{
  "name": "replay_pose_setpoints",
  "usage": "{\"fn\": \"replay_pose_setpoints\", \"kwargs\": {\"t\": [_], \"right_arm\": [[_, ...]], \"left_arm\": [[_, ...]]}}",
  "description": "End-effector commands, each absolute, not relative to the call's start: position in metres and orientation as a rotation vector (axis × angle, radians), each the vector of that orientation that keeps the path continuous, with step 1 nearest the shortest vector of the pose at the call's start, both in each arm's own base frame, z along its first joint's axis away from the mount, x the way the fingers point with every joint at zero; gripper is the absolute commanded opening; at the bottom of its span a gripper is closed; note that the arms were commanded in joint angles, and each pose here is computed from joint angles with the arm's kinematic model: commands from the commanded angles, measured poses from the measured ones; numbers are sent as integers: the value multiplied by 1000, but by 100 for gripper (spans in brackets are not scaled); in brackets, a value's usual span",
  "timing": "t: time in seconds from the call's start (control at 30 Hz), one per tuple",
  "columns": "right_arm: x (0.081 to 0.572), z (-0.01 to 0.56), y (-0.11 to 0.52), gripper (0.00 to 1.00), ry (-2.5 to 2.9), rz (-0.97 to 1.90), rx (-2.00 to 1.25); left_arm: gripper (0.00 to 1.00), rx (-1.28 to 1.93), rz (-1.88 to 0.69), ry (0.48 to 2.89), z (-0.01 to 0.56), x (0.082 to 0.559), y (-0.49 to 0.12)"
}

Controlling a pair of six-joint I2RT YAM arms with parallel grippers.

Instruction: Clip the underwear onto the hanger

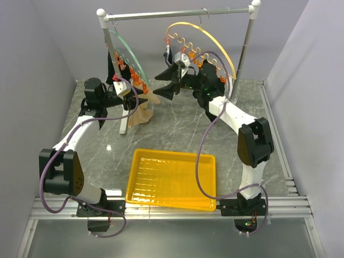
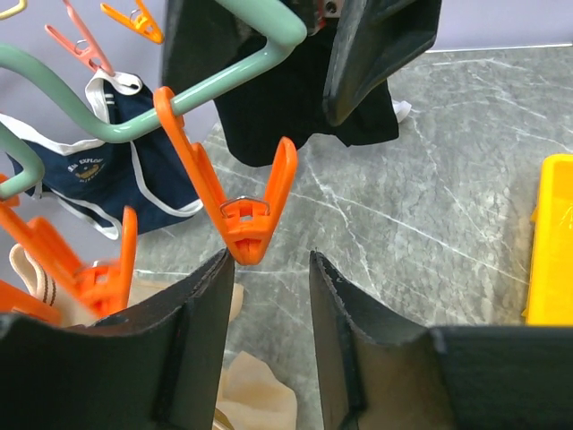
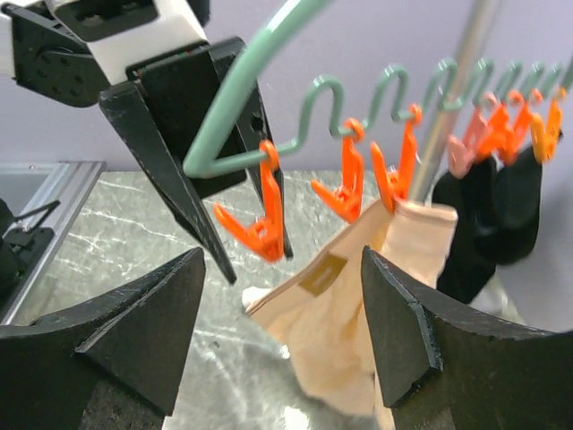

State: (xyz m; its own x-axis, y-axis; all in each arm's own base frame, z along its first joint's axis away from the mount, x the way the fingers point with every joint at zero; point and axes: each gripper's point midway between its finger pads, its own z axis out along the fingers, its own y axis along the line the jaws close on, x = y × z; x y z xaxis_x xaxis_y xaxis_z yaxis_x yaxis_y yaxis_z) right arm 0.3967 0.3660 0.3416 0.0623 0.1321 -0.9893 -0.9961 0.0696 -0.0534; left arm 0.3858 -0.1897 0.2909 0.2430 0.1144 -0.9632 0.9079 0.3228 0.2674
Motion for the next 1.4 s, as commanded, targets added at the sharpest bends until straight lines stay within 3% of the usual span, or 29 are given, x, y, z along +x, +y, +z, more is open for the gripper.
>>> {"fn": "replay_pose_setpoints", "kwargs": {"t": [0.0, 0.4, 0.6, 1.37], "right_arm": [[391, 366, 376, 77, 930, 1146, -1171], [376, 364, 393, 77, 851, 1195, -1263], [375, 369, 398, 75, 828, 1205, -1269], [369, 366, 419, 64, 840, 1274, -1257]], "left_arm": [[44, 1141, -729, 1141, 311, 382, -194], [41, 1140, -746, 1137, 316, 384, -196], [45, 1132, -740, 1138, 318, 387, -197], [35, 1145, -754, 1123, 322, 388, -200]]}}
